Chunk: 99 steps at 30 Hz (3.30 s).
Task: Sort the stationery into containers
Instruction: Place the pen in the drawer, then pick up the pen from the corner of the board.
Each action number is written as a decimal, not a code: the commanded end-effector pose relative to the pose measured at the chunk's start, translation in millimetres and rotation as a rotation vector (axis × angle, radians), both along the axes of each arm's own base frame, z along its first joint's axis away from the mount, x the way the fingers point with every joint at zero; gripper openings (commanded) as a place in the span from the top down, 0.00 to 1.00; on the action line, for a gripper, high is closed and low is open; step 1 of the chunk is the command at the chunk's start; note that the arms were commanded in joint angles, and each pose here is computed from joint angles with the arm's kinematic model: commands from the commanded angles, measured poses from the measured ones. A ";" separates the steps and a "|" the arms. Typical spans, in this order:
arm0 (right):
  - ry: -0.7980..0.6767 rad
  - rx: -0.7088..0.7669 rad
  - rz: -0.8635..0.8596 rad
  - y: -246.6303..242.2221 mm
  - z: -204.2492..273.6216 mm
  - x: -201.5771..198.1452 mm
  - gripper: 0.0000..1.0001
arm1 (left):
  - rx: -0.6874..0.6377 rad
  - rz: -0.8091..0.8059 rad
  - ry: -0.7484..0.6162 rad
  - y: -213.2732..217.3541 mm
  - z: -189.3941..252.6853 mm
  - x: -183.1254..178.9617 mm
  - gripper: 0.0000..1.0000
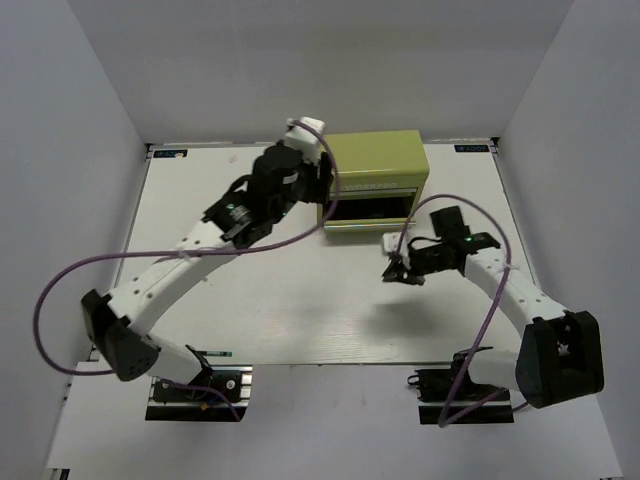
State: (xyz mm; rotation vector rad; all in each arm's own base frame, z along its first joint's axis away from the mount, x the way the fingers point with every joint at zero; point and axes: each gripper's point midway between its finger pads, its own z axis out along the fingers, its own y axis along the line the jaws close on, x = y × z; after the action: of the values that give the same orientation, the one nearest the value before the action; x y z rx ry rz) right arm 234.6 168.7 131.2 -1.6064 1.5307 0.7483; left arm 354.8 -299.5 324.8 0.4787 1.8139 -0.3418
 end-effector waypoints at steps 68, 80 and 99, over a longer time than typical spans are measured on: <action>0.139 -0.240 0.186 413.5 -104.0 -181.8 0.46 | -0.340 0.094 0.089 103.3 120.3 -108.0 0.20; 0.107 -0.325 0.134 394.2 -138.1 -173.5 0.53 | -0.334 0.087 0.098 99.8 117.5 -106.7 0.20; 0.176 -0.395 0.020 314.4 -133.3 -102.9 1.00 | -0.330 0.081 0.137 95.0 92.1 -107.4 0.19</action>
State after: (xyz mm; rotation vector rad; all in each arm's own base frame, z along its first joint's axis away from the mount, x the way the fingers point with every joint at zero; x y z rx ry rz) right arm 113.5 540.4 23.7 -1.8116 1.7115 0.7662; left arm 256.1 -206.1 417.7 0.1565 1.8675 -0.5717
